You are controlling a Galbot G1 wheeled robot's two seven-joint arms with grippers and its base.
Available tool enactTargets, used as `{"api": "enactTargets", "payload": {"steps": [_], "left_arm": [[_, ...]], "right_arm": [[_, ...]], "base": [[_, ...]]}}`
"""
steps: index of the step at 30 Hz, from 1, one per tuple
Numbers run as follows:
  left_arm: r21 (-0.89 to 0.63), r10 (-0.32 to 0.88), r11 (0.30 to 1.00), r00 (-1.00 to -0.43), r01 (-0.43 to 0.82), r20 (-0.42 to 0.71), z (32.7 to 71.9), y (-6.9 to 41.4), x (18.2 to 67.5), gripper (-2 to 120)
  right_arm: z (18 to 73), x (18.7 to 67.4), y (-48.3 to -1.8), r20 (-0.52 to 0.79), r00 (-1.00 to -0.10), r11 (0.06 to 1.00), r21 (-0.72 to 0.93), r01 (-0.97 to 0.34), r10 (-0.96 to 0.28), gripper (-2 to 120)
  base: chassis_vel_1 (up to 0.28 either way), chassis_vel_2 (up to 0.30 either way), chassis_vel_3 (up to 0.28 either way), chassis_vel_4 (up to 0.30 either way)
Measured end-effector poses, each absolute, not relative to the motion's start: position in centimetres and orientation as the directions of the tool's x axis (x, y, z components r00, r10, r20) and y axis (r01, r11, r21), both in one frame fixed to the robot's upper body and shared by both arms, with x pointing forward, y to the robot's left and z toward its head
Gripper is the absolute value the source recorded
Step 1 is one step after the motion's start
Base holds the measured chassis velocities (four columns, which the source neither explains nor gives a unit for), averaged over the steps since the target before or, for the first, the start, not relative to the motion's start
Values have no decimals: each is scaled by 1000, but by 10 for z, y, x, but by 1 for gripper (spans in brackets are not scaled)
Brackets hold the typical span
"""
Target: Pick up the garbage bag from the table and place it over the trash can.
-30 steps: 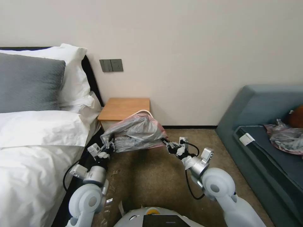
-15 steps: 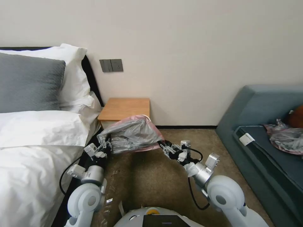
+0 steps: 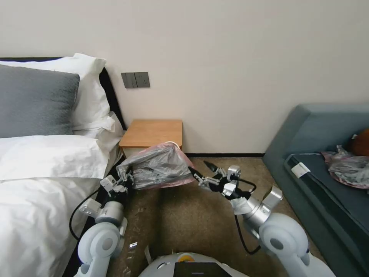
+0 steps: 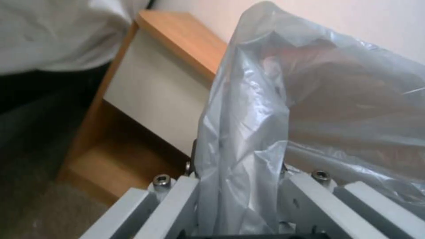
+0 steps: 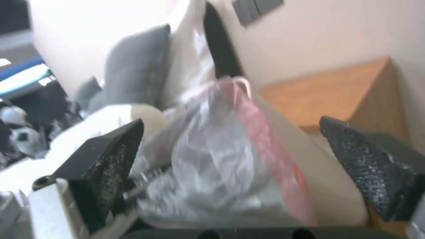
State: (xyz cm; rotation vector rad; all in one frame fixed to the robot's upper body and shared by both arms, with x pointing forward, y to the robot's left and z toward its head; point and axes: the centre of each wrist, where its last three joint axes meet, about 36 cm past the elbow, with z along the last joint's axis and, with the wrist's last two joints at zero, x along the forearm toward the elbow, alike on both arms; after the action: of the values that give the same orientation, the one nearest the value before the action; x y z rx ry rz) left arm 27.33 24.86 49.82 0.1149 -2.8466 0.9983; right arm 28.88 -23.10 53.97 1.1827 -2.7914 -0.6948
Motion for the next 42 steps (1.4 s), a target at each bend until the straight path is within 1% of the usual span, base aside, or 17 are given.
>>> {"api": "enactTargets", "payload": {"steps": [4,6,9,17,24,33,34,35,37,38,40,41,42], "left_arm": [[-644,21,760,-986,-92,166,501,251,273,5],[-646,25,758,-986,-90,167,501,251,273,5],[-668,59,740,-982,-79,181,502,251,274,5],[-691,82,718,-977,-79,197,505,250,274,5],[-709,93,701,-976,-77,198,506,250,277,5],[-755,128,651,-969,-78,210,508,253,279,5],[-757,130,648,-969,-78,211,508,253,279,5],[-760,132,645,-968,-78,212,508,253,279,5],[-764,138,640,-967,-77,213,508,253,279,5],[-764,138,640,-967,-77,213,508,253,279,5],[-766,142,639,-967,-76,214,508,252,279,5],[-766,143,638,-966,-76,215,507,252,279,5],[-767,146,637,-965,-76,216,507,252,279,5]], "right_arm": [[529,304,-236,-189,-688,567,438,-698,-701,100],[527,306,-237,-192,-687,563,443,-698,-701,100],[511,318,-239,-222,-677,509,509,-694,-702,100],[499,321,-231,-249,-666,437,588,-681,-703,100],[490,326,-223,-246,-664,420,610,-672,-706,100],[490,329,-212,-255,-660,408,615,-675,-707,98],[490,330,-211,-254,-662,409,616,-673,-705,97],[490,330,-211,-255,-664,411,616,-672,-703,91],[491,330,-211,-256,-667,414,616,-671,-700,84],[491,330,-211,-256,-667,414,616,-671,-700,84],[494,330,-212,-262,-669,416,612,-673,-696,73],[494,329,-213,-264,-669,417,610,-673,-695,71],[496,329,-213,-267,-670,418,608,-675,-693,65]], "base": [[0,0,0,0],[0,0,0,0],[0,0,0,0],[0,0,0,0],[0,0,0,0],[0,0,0,0],[0,0,0,0],[0,0,0,0],[0,0,0,0],[0,0,0,0],[0,0,0,0],[0,0,0,0],[0,0,0,0]]}}
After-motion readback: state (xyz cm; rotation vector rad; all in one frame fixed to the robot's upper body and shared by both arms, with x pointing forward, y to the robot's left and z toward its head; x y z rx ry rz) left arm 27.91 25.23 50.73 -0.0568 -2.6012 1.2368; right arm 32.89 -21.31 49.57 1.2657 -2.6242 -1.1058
